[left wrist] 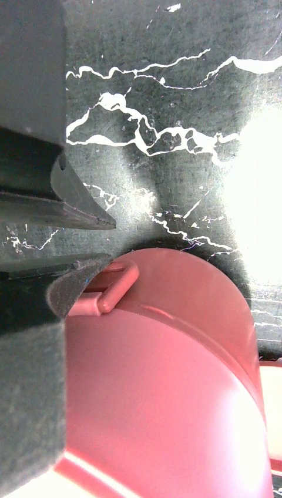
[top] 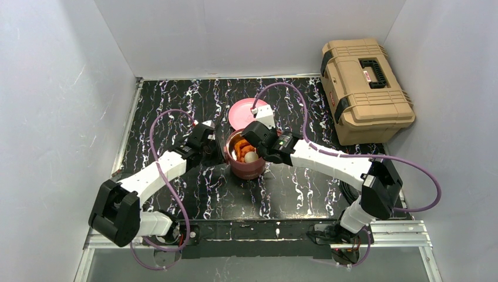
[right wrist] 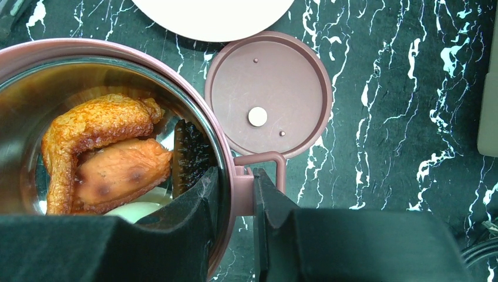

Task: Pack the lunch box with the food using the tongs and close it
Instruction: Close the fastener on the packing box.

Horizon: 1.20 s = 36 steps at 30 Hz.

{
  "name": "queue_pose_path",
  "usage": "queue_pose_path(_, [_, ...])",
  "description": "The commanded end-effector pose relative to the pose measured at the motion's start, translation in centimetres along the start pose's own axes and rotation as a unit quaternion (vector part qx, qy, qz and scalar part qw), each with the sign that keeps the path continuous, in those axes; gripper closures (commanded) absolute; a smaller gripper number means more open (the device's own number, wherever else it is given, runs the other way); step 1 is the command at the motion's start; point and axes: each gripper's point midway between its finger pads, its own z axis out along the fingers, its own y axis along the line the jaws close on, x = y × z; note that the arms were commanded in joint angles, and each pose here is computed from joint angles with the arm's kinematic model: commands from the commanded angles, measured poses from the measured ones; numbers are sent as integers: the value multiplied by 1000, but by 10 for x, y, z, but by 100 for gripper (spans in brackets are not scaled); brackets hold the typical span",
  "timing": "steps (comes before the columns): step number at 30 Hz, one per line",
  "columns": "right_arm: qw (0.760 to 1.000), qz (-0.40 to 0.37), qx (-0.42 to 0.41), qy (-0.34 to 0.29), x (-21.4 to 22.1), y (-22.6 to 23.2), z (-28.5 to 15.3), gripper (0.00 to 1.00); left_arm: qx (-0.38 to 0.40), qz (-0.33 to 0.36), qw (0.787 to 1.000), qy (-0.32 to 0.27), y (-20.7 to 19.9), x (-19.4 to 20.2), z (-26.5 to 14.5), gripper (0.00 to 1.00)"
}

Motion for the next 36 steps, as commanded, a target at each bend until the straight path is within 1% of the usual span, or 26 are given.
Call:
queue_pose_path(1, [996, -66, -20, 55, 31, 14, -5, 99, 13, 9, 1000, -24, -12, -14, -16, 79])
queue_pose_path(9, [997, -61, -20, 52, 28, 14, -7, 99, 26, 3, 1000, -11, -19, -13, -4, 80])
queue_pose_path(11, [996, -62, -22, 56, 30, 16, -5, 99, 51, -3, 999, -14, -30, -17, 1, 81])
queue_pose_path(15, [996, -63, -26, 58, 32, 19, -5, 99, 74, -9, 997, -18, -42, -23, 5, 82])
queue_pose_path(21, [995, -65, -37, 59, 34, 24, -4, 99, 96, -1, 995, -24, -56, -34, 10, 83])
queue_pose_path(28, [995, -67, -49, 58, 34, 29, -5, 99, 122, 13, 992, -19, -65, -34, 16, 86])
queue_pose_path(32, [995, -68, -48, 60, 35, 29, -4, 99, 123, 13, 992, -15, -66, -32, 17, 87])
queue_pose_path(34, [995, -69, -42, 59, 35, 26, -4, 99, 102, 18, 994, -19, -58, -33, 13, 86])
queue_pose_path(36, [996, -68, -32, 55, 33, 22, -5, 99, 73, 26, 997, -26, -46, -34, 6, 82])
